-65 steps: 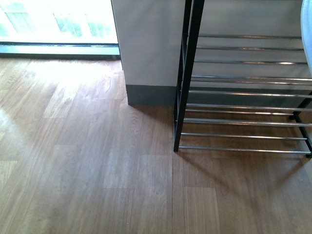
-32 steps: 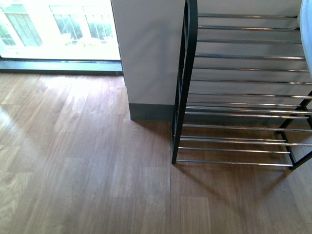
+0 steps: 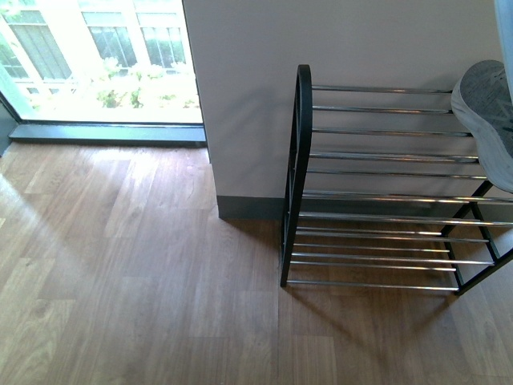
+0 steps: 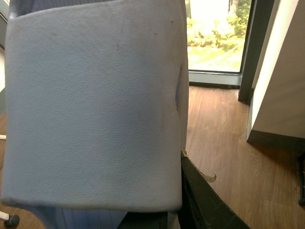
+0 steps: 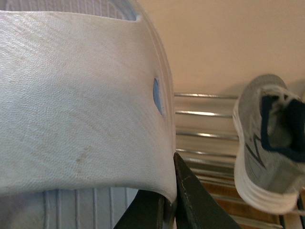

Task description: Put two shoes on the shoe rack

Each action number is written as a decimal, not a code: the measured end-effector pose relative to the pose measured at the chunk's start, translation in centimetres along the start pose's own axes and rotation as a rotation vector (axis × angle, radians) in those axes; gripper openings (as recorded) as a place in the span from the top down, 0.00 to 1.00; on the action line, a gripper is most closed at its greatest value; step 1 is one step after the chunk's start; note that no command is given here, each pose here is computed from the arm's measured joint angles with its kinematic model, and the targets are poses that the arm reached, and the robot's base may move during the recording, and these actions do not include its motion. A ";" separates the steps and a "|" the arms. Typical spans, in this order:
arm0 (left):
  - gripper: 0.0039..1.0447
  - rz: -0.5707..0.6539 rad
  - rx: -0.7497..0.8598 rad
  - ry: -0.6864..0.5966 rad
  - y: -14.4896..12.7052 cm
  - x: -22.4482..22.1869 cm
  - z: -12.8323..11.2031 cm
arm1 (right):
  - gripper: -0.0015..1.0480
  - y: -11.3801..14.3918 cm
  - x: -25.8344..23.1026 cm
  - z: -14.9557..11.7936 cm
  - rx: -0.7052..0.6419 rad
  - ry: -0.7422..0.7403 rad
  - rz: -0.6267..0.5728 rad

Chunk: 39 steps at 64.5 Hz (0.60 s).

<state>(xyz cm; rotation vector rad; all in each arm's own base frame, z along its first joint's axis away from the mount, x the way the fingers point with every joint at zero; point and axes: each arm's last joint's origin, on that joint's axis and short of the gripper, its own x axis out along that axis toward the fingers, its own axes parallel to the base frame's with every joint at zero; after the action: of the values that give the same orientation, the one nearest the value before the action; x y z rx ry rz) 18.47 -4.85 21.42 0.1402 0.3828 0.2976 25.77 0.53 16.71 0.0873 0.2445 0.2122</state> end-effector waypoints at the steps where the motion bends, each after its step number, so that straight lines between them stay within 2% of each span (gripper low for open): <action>1: 0.99 0.000 0.000 0.000 0.0 0.0 0.0 | 0.99 0.1 0.6 0.3 -0.002 0.012 -0.008; 18: 0.99 0.000 0.000 0.000 0.0 0.0 0.0 | 0.99 0.9 7.7 1.5 -0.056 0.151 -0.089; 39: 0.99 0.000 0.000 0.000 0.0 0.0 0.0 | 0.99 0.1 14.8 -2.2 -0.131 0.338 -0.228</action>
<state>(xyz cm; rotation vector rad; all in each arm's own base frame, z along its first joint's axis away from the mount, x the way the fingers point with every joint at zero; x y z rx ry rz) 18.47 -4.85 21.42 0.1398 0.3828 0.2977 39.29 4.00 11.21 -0.1074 0.5728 0.0135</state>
